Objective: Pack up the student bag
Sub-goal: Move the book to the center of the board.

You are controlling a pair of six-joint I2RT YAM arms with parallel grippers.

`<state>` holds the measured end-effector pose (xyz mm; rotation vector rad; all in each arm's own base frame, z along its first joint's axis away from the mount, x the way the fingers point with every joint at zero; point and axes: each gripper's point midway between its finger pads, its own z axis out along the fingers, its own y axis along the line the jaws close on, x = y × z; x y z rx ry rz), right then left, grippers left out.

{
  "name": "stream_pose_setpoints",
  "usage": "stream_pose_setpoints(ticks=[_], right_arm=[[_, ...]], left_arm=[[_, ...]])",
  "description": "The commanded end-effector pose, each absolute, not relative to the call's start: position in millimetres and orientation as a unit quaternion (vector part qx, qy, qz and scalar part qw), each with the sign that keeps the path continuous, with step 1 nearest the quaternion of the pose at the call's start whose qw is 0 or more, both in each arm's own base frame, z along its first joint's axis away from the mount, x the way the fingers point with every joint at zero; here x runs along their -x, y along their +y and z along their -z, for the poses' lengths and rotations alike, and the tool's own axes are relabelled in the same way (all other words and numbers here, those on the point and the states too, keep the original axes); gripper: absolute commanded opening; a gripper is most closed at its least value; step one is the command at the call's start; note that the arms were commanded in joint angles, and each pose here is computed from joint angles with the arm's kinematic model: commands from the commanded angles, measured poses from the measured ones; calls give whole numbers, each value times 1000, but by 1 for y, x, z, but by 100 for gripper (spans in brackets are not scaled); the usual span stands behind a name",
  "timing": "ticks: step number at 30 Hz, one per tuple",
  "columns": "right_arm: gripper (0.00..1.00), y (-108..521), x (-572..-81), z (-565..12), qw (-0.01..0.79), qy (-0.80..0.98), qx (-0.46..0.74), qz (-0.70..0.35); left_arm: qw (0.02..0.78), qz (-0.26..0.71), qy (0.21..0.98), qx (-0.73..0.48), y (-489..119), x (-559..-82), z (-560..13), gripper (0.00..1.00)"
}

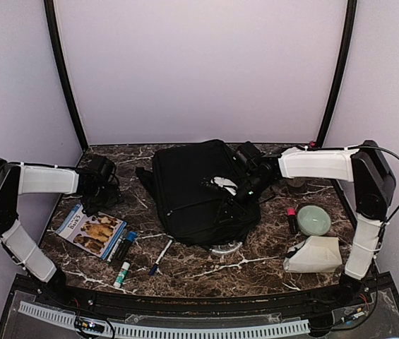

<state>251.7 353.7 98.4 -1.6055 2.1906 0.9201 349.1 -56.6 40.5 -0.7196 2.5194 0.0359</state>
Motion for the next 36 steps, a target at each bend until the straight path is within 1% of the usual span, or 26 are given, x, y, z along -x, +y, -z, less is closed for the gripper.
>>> stream_pose_setpoints(ticks=[1, 3, 6, 9, 12, 15, 20, 25, 30, 36], right_arm=[[60, 359, -249, -113, 150, 746, 564, -320], [61, 358, -247, -114, 154, 744, 566, -320], [62, 358, -244, -117, 159, 738, 572, -321], [62, 359, -243, -121, 162, 734, 573, -325], [62, 359, -242, -124, 165, 733, 574, -326], [61, 357, -244, -128, 176, 736, 571, -317], [61, 347, -267, -128, 202, 761, 562, -252], [61, 352, -267, -138, 200, 756, 564, -265], [61, 354, -263, -133, 190, 758, 561, -274], [61, 355, -265, -136, 199, 753, 566, -271]], left_arm=[[303, -21, 907, 292, -41, -337, -96, 95], [312, -25, 893, 323, -28, -318, -108, 95], [315, -1, 885, 342, -23, -296, -119, 94], [286, -14, 882, 373, -5, -271, -117, 94], [254, -31, 879, 402, 15, -251, -109, 98], [239, -26, 875, 420, 25, -242, -100, 99], [225, 3, 861, 456, 35, -230, -75, 98], [212, 10, 868, 448, 37, -231, -54, 98], [181, 14, 875, 449, 36, -233, -33, 99], [175, 38, 885, 429, 29, -253, -19, 99]])
